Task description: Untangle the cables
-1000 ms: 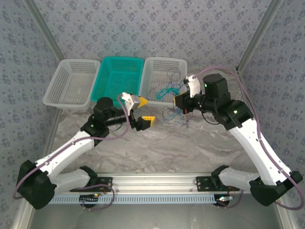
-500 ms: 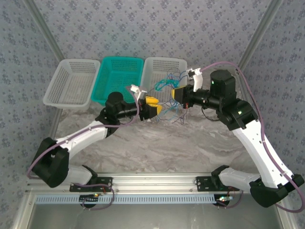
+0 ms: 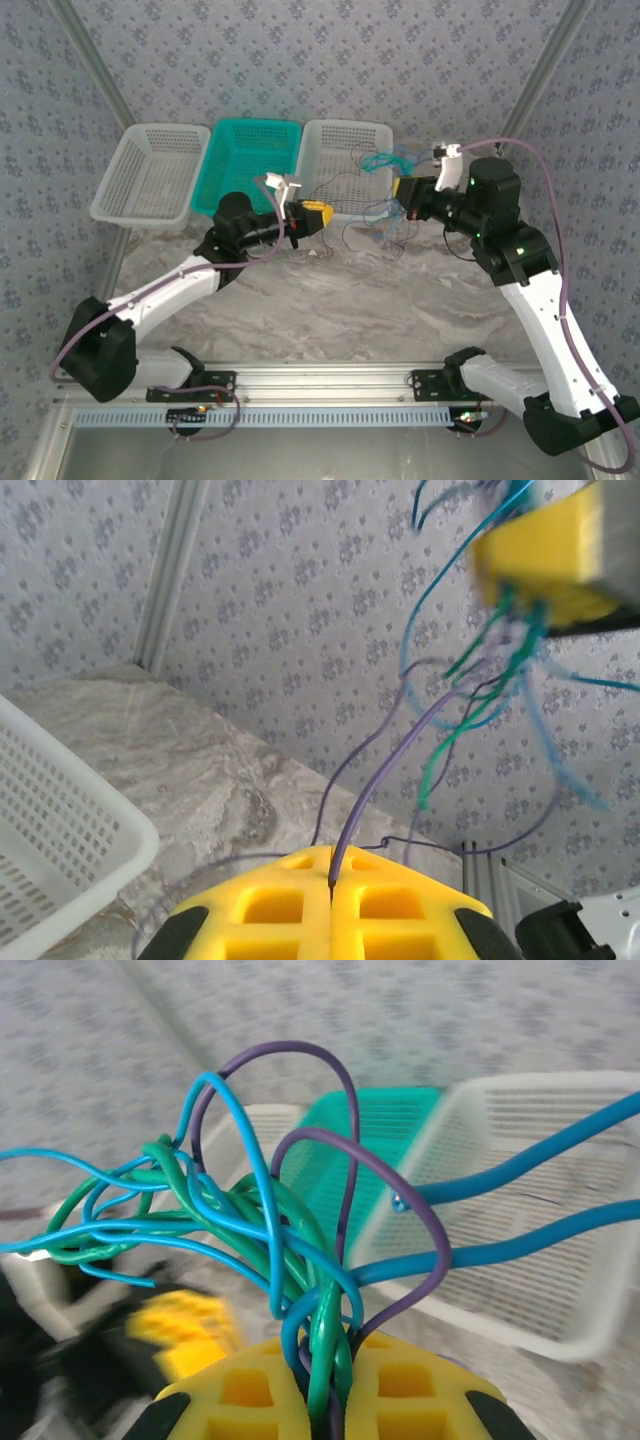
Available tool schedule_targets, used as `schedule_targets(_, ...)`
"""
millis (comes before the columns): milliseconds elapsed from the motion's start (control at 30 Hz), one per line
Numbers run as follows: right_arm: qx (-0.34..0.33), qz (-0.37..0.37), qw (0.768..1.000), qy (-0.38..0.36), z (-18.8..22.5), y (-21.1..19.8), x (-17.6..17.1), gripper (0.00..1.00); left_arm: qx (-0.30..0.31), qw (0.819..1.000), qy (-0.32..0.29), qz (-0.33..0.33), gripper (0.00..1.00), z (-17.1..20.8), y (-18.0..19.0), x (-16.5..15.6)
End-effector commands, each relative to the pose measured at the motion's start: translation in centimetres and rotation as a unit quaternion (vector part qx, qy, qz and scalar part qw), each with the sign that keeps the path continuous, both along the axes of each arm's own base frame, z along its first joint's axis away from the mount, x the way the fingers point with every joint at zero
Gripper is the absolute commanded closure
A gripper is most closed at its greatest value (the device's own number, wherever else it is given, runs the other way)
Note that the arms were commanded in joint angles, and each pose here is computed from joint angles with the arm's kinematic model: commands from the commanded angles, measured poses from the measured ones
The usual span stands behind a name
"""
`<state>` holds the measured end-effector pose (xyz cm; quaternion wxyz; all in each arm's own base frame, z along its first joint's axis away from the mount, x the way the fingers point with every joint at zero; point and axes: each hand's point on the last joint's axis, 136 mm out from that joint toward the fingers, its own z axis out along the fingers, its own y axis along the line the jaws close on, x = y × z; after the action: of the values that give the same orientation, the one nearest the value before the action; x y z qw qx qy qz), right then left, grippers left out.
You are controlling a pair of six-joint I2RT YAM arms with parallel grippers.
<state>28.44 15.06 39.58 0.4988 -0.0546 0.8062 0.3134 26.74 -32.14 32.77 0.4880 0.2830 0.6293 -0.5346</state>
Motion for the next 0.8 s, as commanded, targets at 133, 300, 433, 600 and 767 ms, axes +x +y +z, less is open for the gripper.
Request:
schedule_targets(133,-0.014,-0.271,0.952,0.140,-8.0,-11.8,0.5,0.90,-0.021,0.996,-0.029,0.077,1.00,3.1,3.7,0.0)
schedule_targets(300,0.023,-0.345,0.920,0.182,-12.2,-15.7,-0.6,0.86,-0.028,0.994,-0.050,0.098,1.00,5.1,5.7,-0.8)
schedule_targets(433,0.050,-0.382,0.893,0.231,-16.1,-17.9,-1.1,0.91,-0.014,0.993,-0.063,0.102,1.00,5.4,6.2,-1.4)
schedule_targets(600,0.127,-0.278,0.924,0.228,-16.8,-14.3,0.9,1.00,0.015,0.997,-0.041,0.060,1.00,3.1,4.4,-1.7)
schedule_targets(767,0.132,-0.244,0.936,0.217,-14.8,-13.2,1.4,1.00,0.051,0.998,-0.036,0.020,0.87,0.9,1.9,-2.6)
